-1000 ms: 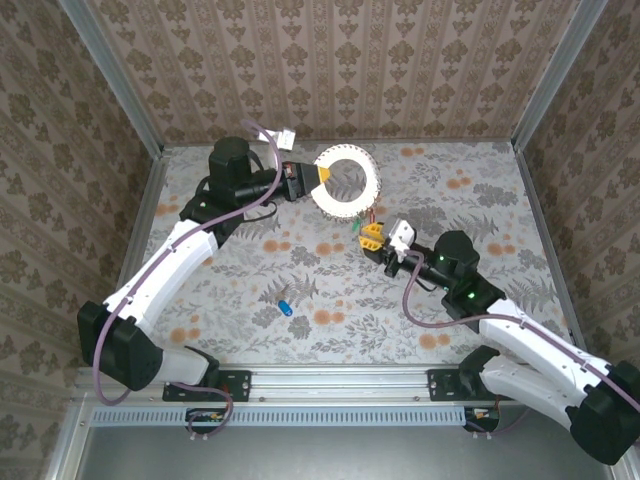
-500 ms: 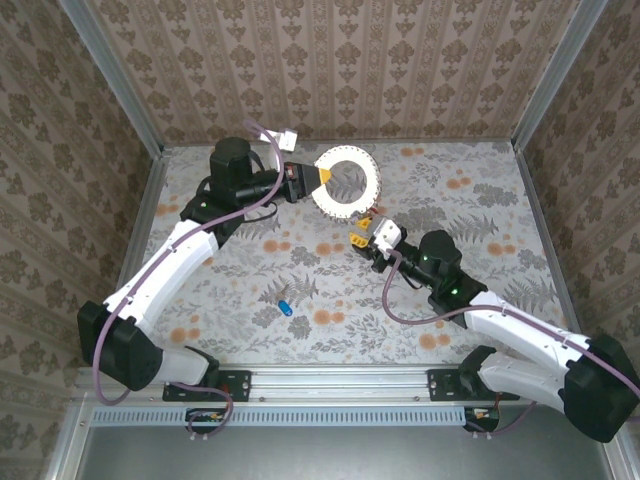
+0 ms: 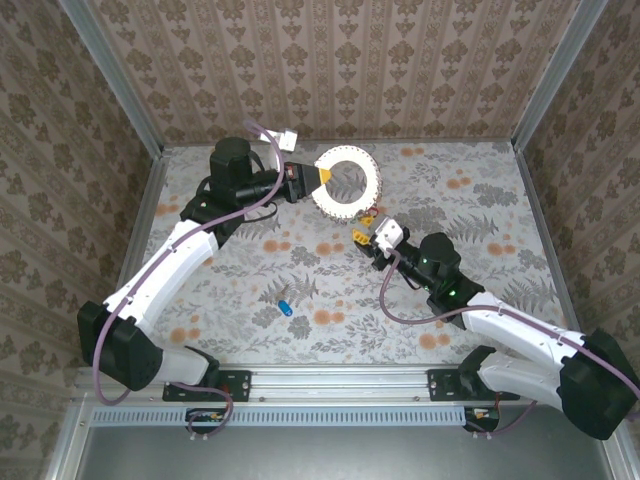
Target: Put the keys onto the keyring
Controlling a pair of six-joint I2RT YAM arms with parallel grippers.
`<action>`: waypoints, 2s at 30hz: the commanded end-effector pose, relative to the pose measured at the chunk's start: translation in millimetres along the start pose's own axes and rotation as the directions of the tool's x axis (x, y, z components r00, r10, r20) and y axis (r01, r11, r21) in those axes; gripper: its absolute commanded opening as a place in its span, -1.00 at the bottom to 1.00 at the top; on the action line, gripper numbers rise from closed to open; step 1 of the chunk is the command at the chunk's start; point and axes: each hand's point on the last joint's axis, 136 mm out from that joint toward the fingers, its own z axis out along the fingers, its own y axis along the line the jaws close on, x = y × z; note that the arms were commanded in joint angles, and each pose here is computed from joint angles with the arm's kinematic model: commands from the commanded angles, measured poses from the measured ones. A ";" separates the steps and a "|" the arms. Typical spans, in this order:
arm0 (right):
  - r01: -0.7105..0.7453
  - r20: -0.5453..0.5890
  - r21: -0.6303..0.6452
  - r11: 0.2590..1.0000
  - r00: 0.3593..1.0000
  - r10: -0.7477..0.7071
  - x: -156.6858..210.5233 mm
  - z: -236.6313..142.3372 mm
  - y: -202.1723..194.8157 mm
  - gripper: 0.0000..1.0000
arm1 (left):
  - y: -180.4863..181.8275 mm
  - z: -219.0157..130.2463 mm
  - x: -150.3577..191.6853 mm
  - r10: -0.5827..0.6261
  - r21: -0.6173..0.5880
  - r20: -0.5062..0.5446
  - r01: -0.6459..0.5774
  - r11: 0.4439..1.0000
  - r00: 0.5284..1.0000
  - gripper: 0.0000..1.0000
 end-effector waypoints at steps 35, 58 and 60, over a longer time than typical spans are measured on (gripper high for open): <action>-0.068 0.084 -0.138 0.988 0.993 0.080 -28.3 -18.0 21.7 -0.52 | -13.8 -8.3 -16.9 0.035 -0.006 0.059 -0.035 0.999 0.998 -1.00; -0.122 0.159 0.061 0.991 0.981 0.112 -33.6 2.6 -14.9 -0.58 | -14.6 -6.1 -13.9 0.018 0.004 0.060 -0.018 1.000 0.998 -1.00; -0.121 0.160 0.080 0.989 0.981 0.107 -32.0 1.6 -17.6 -0.59 | -15.1 -6.1 -13.5 0.018 0.005 0.060 -0.018 1.000 0.998 -1.00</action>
